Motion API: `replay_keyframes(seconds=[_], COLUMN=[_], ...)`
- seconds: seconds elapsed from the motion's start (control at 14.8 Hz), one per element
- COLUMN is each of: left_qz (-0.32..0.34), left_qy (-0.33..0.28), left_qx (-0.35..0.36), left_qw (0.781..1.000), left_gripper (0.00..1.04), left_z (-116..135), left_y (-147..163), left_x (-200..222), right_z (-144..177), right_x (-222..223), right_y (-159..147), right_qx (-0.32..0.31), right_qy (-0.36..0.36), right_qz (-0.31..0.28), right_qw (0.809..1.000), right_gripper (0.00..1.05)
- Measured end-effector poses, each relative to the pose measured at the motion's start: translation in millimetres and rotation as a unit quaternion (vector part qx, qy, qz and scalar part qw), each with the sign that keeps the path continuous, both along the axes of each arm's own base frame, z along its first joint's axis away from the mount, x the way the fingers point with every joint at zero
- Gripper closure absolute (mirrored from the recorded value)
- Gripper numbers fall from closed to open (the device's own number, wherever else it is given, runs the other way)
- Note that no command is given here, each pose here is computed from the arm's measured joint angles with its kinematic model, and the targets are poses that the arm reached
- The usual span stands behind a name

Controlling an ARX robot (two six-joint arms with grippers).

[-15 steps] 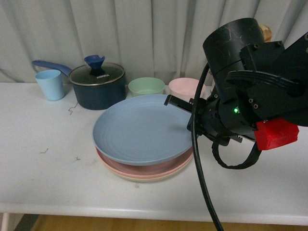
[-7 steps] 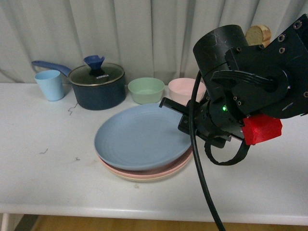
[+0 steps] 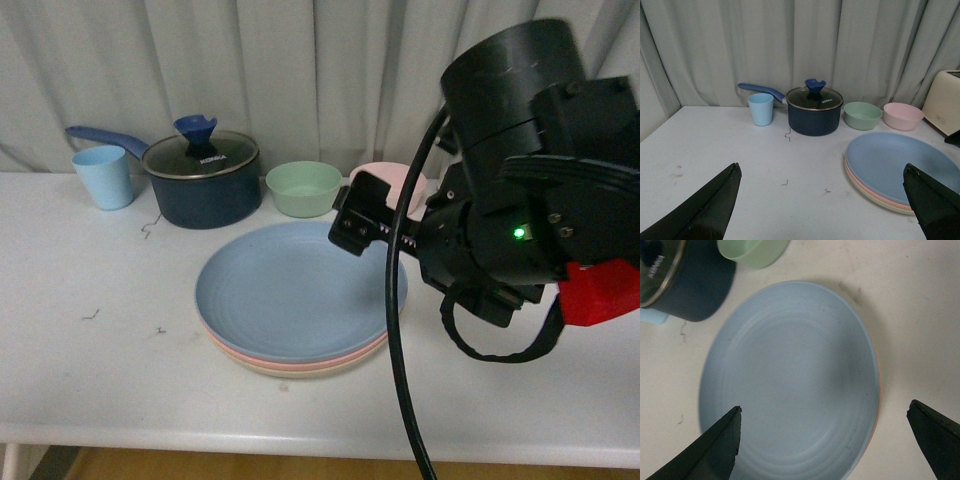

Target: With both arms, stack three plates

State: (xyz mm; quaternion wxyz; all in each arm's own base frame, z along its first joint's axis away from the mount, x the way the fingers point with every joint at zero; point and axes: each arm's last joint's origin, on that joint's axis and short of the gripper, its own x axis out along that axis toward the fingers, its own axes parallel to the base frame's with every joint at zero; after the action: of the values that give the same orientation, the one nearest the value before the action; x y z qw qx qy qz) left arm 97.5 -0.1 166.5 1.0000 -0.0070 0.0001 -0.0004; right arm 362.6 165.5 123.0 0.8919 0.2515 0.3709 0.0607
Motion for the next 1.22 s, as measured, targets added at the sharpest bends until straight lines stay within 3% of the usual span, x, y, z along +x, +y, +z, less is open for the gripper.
replay_keyframes(seconds=[0.14, 0.2, 0.27, 0.41, 0.54, 0.74, 1.01, 1.08, 1.22], left_qz=[0.0, -0.001, 0.001, 0.002, 0.0, 0.001, 0.001, 0.001, 0.001], left_qy=[0.0, 0.0, -0.001, 0.001, 0.0, 0.0, 0.0, 0.0, 0.0], left_qx=[0.0, 0.0, 0.0, 0.0, 0.0, 0.0, 0.0, 0.0, 0.0], left_qw=[1.0, 1.0, 1.0, 1.0, 1.0, 1.0, 1.0, 1.0, 1.0], left_gripper=[0.07, 0.07, 0.07, 0.07, 0.07, 0.07, 0.07, 0.07, 0.07], left_z=[0.0, 0.0, 0.1, -0.1, 0.0, 0.0, 0.0, 0.0, 0.0], left_y=[0.0, -0.1, 0.0, 0.2, 0.1, 0.1, 0.1, 0.1, 0.1], left_x=[0.0, 0.0, 0.0, 0.0, 0.0, 0.0, 0.0, 0.0, 0.0], right_z=[34.3, 38.2, 30.4, 26.3, 47.8, 30.4, 34.2, 43.7, 45.9], right_x=[-24.8, -27.2, -44.0, -76.6, -103.8, -161.7, -221.4, -230.1, -236.8], right_y=[-23.3, -40.9, -64.8, -101.5, -121.0, -133.7, -163.3, -167.1, -166.1], right_qx=[0.016, -0.034, -0.101, -0.185, -0.22, -0.254, -0.254, -0.254, -0.25], right_qy=[-0.042, -0.208, -0.267, -0.32, -0.38, -0.34, -0.336, -0.364, -0.371], right_qz=[-0.022, -0.075, -0.093, -0.091, -0.087, -0.05, -0.056, -0.074, -0.065], right_qw=[0.999, 0.975, 0.954, 0.925, 0.894, 0.904, 0.905, 0.893, 0.892], right_gripper=[0.06, 0.19, 0.3, 0.48, 0.68, 1.03, 1.03, 1.03, 1.03])
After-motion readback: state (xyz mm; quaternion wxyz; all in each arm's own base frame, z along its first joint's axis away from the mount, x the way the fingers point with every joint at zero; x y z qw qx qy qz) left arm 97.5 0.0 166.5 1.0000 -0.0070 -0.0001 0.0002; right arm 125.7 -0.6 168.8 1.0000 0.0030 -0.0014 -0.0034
